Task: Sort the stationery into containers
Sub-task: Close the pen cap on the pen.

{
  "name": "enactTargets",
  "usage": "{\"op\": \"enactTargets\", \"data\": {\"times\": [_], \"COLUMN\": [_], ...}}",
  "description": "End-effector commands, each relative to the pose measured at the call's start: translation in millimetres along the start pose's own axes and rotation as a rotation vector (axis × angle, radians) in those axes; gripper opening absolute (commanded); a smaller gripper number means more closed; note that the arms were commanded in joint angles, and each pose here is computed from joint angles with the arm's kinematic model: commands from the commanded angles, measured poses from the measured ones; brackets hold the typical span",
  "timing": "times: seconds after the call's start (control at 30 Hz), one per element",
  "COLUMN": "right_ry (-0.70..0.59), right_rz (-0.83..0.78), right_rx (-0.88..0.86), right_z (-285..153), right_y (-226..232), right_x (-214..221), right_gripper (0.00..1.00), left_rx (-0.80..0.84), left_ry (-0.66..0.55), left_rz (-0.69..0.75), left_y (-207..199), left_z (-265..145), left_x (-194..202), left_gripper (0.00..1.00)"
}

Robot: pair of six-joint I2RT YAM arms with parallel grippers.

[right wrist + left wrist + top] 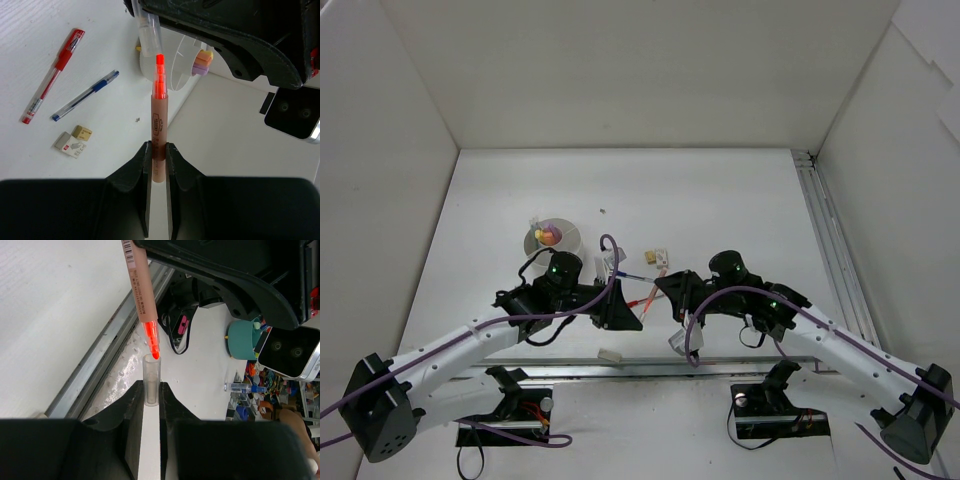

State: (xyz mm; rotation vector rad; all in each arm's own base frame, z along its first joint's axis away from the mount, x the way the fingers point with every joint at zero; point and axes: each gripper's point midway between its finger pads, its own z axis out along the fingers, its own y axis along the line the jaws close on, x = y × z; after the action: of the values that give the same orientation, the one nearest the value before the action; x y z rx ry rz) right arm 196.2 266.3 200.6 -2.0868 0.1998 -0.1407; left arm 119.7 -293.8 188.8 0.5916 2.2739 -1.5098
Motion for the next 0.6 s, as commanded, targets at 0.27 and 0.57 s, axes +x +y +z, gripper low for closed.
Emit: {"op": "enactTargets", "data": {"times": [0.27,0.57], "right_ry": [-0.031,-0.098], "right_rz": [-0.016,-0.070], "right_rx": [0.067,0.025], "right_z": [-4.5,-4.8], "right_y": [-27.7,-15.7], "right_x": [-5.2,-21.3], "right_gripper": [0.00,0.00], "left_rx": [0.089,0.083], "left_ry": [-0.077,-0.108], "left_rz": [0.102,0.101], "left_y": [-27.9,-28.6], "left_z": [-5.8,-9.1], "left_x": [-25.1,-30.8], "left_gripper": [0.00,0.00]}}
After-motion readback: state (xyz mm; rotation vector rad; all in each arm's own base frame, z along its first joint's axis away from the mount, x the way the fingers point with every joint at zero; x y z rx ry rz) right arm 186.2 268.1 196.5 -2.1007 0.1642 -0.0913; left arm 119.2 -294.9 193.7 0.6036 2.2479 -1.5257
